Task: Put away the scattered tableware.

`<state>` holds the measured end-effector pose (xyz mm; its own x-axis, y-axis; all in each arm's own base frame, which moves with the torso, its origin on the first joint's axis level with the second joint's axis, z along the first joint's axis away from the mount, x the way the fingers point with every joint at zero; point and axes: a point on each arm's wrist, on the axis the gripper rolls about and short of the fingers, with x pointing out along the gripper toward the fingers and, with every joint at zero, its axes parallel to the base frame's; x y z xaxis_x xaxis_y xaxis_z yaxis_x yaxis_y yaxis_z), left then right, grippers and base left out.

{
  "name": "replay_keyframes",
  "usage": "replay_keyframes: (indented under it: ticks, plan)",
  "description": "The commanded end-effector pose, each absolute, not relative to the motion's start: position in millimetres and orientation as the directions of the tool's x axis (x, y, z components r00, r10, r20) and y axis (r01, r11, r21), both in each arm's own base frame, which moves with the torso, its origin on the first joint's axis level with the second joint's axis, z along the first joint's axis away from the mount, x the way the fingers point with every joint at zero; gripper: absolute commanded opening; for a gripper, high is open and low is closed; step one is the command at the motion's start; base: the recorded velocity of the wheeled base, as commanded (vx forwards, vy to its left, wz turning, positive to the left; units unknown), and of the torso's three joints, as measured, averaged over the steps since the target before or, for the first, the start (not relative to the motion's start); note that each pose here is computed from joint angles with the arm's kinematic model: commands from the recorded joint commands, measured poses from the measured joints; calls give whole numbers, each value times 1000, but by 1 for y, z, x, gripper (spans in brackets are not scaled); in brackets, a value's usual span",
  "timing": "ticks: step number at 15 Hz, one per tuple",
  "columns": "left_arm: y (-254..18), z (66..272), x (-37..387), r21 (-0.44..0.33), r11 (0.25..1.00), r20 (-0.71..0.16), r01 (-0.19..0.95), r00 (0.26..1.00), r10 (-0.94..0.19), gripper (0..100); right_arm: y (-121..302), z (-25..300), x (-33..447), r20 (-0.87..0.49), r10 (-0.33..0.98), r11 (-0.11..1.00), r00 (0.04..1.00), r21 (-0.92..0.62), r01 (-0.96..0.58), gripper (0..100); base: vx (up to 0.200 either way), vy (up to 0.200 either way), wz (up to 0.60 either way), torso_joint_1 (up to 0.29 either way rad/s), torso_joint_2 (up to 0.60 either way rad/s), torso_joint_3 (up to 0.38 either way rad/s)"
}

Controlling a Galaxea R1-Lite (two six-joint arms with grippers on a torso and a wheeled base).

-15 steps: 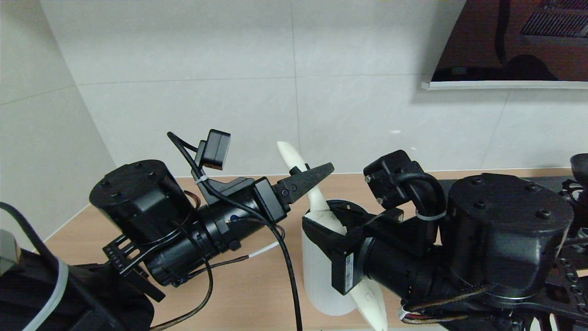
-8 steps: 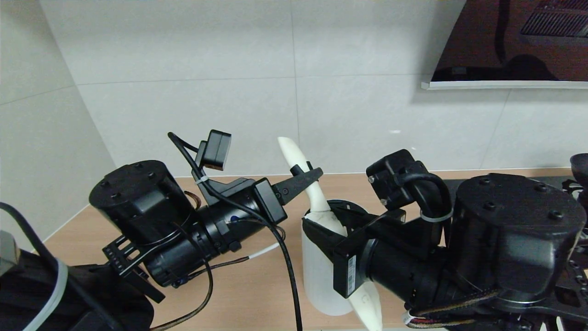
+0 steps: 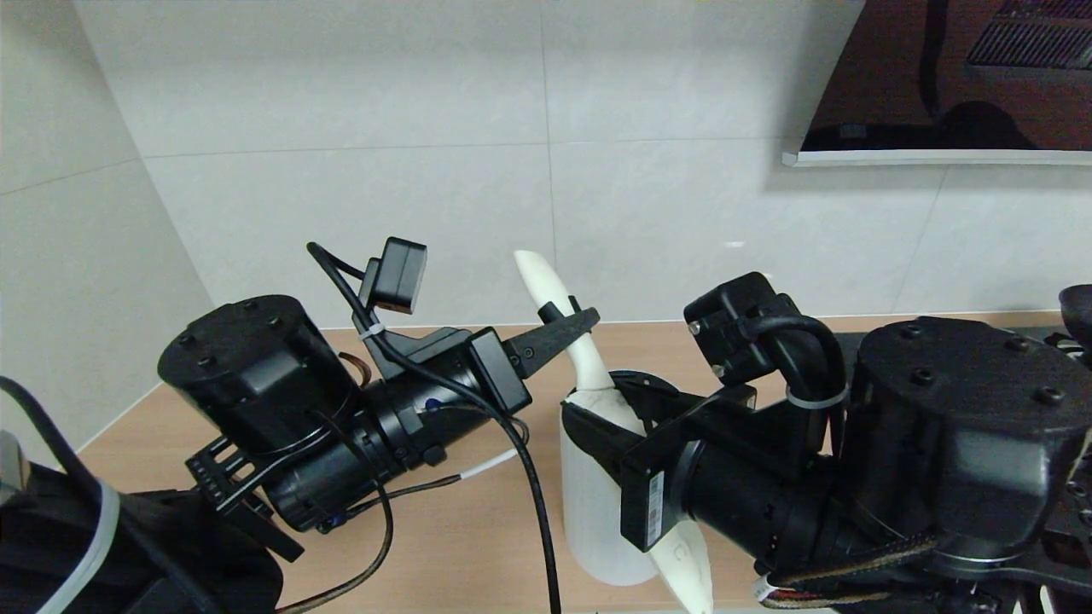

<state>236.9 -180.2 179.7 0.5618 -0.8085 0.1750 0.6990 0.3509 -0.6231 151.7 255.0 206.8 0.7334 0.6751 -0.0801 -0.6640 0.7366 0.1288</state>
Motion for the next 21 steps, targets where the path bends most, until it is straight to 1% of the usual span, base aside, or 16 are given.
replay_keyframes:
  ticks: [1,5,6,12,15,17,19,20,21]
  plan:
    - [-180,181,236,-622,349,180,701,562,-807,0,255,207,151,-79,676,736,733,129,-664,0,0,0,0,0,0,0]
    - [-180,184,237,-619,349,189,704,564,-804,0,255,206,152,-82,674,738,734,128,-663,0,0,0,0,0,0,0]
    - [-180,184,237,-619,349,189,704,564,-804,0,255,206,151,-82,675,737,733,128,-664,100,0,0,0,0,0,0]
    - [-179,188,236,-614,345,199,710,562,-803,0,251,210,153,-69,668,742,741,132,-657,100,0,0,0,0,0,0]
    - [-178,193,236,-608,354,196,711,567,-800,0,231,223,168,-28,614,784,789,144,-604,100,0,0,0,0,0,0]
    - [-176,203,236,-573,411,176,709,597,-783,0,208,233,184,-13,541,832,841,149,-534,100,0,0,0,0,0,0]
    - [-176,231,240,-541,510,174,668,682,-710,0,186,245,193,-12,496,860,869,150,-488,100,0,0,0,0,0,0]
    - [-175,238,240,-538,532,173,654,703,-689,0,181,247,195,-9,490,862,872,150,-483,100,0,0,0,0,0,0]
    - [-175,252,241,-521,583,167,624,744,-647,0,171,250,200,-1,465,875,886,152,-459,100,0,0,0,0,0,0]
